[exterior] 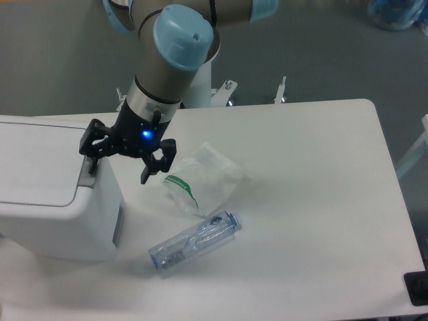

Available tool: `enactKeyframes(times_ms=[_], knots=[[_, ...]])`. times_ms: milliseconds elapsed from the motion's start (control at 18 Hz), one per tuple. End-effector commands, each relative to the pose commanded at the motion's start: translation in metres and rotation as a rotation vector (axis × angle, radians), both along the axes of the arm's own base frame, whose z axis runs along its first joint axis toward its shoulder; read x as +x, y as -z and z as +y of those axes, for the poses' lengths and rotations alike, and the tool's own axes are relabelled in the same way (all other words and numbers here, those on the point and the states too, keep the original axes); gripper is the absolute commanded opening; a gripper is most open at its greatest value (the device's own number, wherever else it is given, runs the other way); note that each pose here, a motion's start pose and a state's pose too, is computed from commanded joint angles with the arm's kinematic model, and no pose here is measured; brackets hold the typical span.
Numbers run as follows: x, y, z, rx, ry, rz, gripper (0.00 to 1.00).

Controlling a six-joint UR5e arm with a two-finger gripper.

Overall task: Open the trash can
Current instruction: 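Lower the gripper finger onto the grey lid edge of the trash can, then push the lid edge so the trash can lid flips open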

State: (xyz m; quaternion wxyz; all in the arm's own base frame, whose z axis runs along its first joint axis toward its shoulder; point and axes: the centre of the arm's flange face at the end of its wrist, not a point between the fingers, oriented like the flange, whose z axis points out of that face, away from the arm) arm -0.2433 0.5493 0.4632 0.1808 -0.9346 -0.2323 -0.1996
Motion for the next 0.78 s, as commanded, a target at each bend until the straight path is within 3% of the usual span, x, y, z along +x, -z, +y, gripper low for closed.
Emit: enactKeyframes(times_ms=[778], knots=[[-0.0029,0.0004,-0.0009,-0.013,-0.003,0.018,1.00]])
